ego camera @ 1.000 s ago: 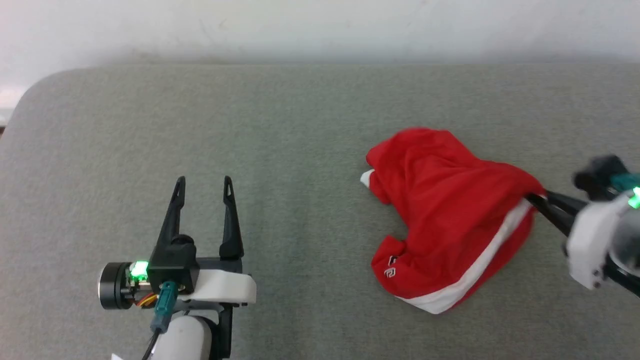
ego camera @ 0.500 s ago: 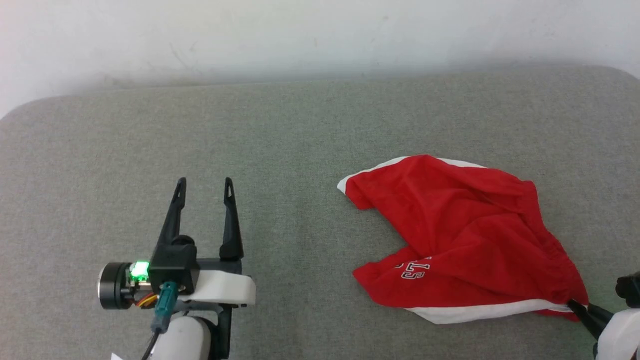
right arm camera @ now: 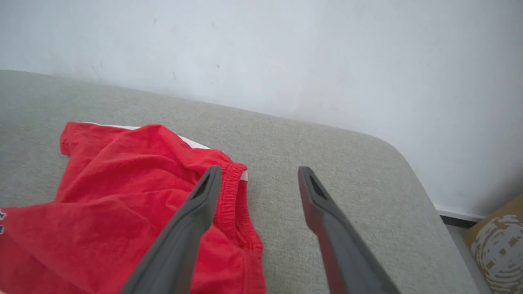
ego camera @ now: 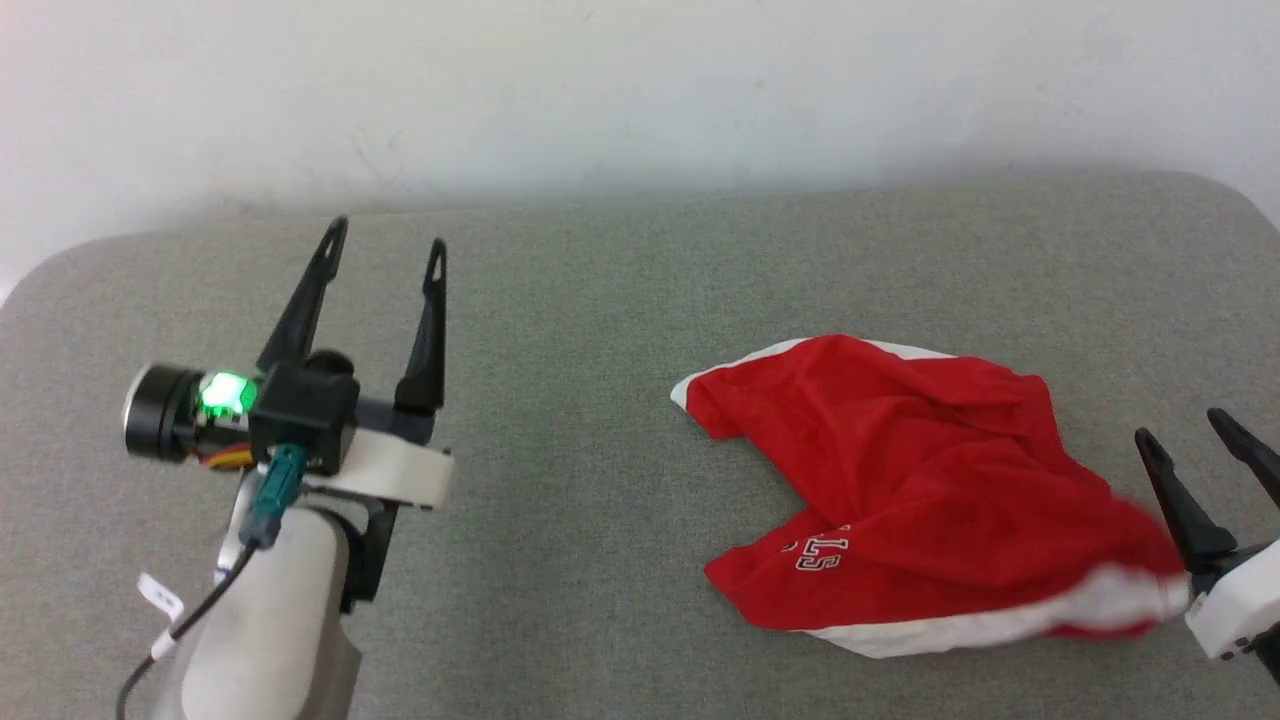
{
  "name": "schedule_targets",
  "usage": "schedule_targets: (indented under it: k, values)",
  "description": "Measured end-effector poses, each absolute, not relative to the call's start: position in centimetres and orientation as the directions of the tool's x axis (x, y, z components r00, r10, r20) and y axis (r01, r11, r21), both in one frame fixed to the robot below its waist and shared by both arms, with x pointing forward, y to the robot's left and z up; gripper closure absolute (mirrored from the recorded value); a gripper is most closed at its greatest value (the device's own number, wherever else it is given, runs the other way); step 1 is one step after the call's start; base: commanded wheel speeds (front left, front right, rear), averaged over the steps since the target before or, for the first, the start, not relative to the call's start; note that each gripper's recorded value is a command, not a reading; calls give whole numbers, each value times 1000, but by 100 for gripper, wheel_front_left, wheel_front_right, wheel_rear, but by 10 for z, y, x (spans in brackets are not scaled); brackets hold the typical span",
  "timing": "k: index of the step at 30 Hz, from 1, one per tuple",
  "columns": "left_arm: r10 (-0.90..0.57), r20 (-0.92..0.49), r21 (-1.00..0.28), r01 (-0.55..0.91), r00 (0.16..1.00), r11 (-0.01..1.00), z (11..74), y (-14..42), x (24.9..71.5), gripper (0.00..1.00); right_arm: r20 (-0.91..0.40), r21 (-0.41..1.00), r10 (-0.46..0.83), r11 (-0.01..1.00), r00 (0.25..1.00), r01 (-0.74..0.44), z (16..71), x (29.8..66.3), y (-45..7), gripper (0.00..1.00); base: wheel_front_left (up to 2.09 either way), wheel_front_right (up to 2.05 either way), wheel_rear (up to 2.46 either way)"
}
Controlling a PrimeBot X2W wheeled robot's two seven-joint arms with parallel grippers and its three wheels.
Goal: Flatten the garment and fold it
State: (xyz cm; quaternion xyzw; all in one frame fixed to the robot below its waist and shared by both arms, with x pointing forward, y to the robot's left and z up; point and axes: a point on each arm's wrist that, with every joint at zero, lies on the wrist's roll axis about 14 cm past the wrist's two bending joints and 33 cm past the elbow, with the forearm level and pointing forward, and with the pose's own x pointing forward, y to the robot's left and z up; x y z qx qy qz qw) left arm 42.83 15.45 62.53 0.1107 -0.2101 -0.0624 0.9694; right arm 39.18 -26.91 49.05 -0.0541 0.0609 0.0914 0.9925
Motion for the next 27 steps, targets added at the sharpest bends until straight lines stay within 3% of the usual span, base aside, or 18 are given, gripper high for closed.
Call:
schedule_targets:
  k: [7, 15, 22, 27]
  values:
    - [-347, 366, 336, 226, 863, 915, 639, 125, 447, 0, 104, -122, 139, 984, 985, -126, 541, 382, -249, 0, 0, 0, 0]
    - [-550, 58, 415, 481, 833, 772, 597, 56, 466, 0, 349, -94, 45, 995, 936, -13, 602, 372, -229, 0, 0, 0, 0]
    - [-669, -399, 329, 779, 627, 534, 517, 4, 433, 0, 403, -61, 12, 998, 915, 13, 614, 368, -213, 0, 0, 0, 0]
    - [-674, -577, 251, 886, 461, 391, 488, -12, 409, 0, 388, -50, -6, 998, 922, 28, 609, 369, -215, 0, 0, 0, 0]
